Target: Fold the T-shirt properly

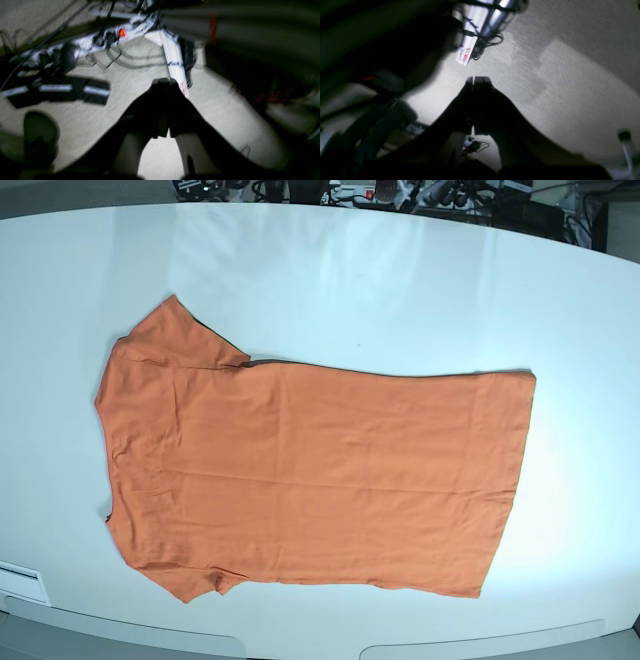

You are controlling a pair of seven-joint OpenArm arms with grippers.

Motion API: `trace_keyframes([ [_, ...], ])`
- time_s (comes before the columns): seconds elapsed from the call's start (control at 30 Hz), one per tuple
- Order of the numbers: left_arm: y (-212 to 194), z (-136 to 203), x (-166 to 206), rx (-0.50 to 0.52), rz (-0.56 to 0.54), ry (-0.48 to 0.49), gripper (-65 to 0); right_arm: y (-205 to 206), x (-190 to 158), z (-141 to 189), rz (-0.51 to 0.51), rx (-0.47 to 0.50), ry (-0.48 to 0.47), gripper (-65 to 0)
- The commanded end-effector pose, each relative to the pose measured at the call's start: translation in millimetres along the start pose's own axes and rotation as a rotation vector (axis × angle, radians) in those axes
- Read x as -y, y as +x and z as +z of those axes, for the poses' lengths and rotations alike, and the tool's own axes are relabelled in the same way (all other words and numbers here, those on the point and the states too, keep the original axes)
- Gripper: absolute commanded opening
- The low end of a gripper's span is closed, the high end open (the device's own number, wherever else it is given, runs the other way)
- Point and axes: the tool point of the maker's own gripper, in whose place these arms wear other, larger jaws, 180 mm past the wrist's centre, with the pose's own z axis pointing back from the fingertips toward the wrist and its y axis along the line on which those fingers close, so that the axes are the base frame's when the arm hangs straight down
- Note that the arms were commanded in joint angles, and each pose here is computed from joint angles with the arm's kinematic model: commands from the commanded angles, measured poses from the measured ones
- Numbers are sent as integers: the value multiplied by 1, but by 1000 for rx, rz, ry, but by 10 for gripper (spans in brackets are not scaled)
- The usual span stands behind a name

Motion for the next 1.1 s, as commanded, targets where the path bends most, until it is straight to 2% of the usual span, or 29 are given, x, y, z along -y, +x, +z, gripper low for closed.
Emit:
trace_keyframes([
  [0.0, -9, 7, 3, -4, -11, -18, -650, -19, -10, -1, -6, -38, 40, -650],
  [0.13, -39, 33, 17, -46, -110, -61, -650, -58, -26, 6, -33, -85, 72, -650],
  [0.37, -61, 99, 39, -67, -384, -108, -650, -117, -33, 45, 55, -92, 10, -650],
  [0.47, -64, 131, 37, -116, -510, -93, -650, -135, -33, 73, 106, -67, -40, -650],
  [0.57, -56, 162, 28, -128, -644, -30, -650, -145, -30, 109, 151, -45, -110, -650],
  [0.67, -32, 195, 25, -81, -793, 49, -650, -144, -25, 152, 218, -4, -218, -650],
  [0.8, 12, 239, 28, 3, -946, 170, -650, -123, -11, 216, 340, 84, -444, -650],
  [0.93, 58, 279, 26, 105, -1005, 309, -650, -70, 9, 278, 410, 252, -697, -650],
  [1.07, 94, 298, 3, 183, -1048, 441, -650, -48, 26, 317, 449, 328, -880, -650],
])
